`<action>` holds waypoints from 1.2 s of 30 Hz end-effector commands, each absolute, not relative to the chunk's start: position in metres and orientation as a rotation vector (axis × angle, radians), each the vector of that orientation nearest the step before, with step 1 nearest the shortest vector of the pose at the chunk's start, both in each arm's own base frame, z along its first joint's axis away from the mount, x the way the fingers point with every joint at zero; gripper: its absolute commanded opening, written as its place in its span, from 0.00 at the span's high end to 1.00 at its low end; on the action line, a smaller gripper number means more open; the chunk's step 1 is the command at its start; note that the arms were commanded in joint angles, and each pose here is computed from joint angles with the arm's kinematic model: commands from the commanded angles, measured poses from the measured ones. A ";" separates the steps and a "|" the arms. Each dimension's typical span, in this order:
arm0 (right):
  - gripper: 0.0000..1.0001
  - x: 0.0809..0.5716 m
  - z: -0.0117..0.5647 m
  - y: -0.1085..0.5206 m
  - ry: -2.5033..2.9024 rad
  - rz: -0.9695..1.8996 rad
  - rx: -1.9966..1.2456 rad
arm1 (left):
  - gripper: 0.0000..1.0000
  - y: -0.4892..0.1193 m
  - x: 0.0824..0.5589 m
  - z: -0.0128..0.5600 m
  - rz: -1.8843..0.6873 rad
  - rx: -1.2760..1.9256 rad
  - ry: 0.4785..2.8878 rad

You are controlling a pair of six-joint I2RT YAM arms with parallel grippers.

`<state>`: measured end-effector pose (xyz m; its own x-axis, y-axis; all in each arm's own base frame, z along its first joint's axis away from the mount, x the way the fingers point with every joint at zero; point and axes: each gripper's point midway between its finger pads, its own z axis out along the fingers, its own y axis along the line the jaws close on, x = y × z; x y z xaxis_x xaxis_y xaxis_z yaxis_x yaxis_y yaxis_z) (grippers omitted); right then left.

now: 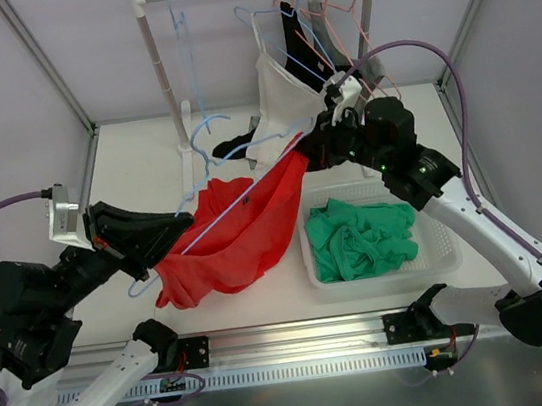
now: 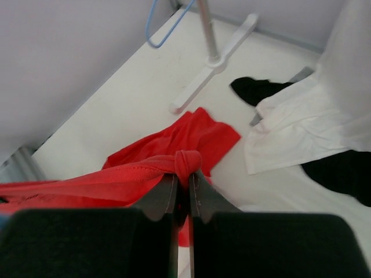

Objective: Remove the tank top from the hanger

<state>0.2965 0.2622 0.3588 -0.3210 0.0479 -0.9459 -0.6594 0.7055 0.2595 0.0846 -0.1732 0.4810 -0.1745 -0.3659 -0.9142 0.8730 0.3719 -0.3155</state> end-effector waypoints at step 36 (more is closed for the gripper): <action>1.00 0.155 0.172 0.335 2.109 0.902 -0.848 | 1.00 -0.174 0.203 0.582 -0.785 0.232 0.523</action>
<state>0.1508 0.3139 0.1512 -0.6058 -0.3010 -0.7365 -0.7271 0.5852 0.3589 0.2063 -0.1908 0.5865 0.5530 -0.6164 -0.5606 0.7630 0.6450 0.0435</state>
